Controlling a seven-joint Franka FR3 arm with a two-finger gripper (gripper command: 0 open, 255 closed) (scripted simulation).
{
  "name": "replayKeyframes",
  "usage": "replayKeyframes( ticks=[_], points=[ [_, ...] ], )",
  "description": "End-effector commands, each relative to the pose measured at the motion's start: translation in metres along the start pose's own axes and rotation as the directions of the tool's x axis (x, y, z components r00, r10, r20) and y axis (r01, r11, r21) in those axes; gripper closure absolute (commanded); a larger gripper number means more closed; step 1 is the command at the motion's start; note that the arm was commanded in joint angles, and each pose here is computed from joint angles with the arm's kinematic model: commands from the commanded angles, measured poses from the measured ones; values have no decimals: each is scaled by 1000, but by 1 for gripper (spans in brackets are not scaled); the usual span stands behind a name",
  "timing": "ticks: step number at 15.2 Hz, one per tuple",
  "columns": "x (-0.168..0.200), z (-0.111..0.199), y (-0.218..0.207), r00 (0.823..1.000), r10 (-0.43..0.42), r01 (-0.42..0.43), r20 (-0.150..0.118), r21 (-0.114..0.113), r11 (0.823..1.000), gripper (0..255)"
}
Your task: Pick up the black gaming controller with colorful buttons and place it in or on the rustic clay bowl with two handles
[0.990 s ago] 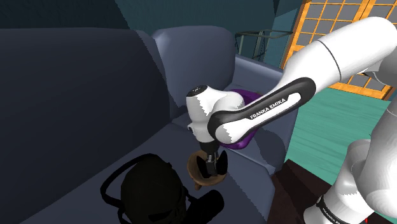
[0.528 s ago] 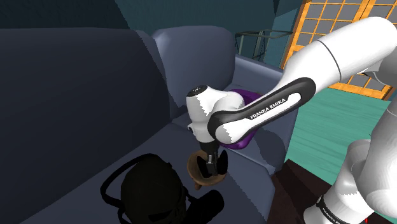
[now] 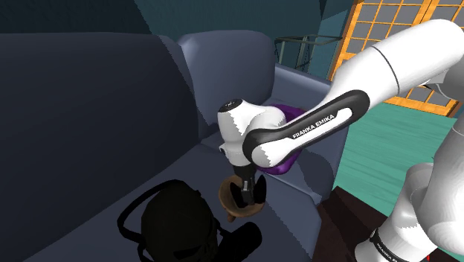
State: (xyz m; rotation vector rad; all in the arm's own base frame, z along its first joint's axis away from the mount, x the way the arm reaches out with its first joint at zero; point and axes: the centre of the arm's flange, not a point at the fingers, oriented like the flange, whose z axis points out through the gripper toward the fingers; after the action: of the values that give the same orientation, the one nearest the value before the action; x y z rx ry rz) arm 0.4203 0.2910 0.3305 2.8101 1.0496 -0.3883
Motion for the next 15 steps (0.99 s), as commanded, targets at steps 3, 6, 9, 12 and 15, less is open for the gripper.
replayKeyframes(
  ticks=[3, 6, 9, 12, 15],
  points=[
    [-5, -18, 0, 1000, 0, 0, 0, 0, 1000, 255],
    [-10, -33, 1, 1000, 0, 0, 0, 0, 1000, 255],
    [-14, -48, 1, 1000, 0, 0, 0, 0, 1000, 255],
    [-19, -64, 1, 1000, 0, 0, 0, 0, 1000, 255],
    [-23, -79, 1, 1000, 0, 0, 0, 0, 1000, 255]
  ],
)
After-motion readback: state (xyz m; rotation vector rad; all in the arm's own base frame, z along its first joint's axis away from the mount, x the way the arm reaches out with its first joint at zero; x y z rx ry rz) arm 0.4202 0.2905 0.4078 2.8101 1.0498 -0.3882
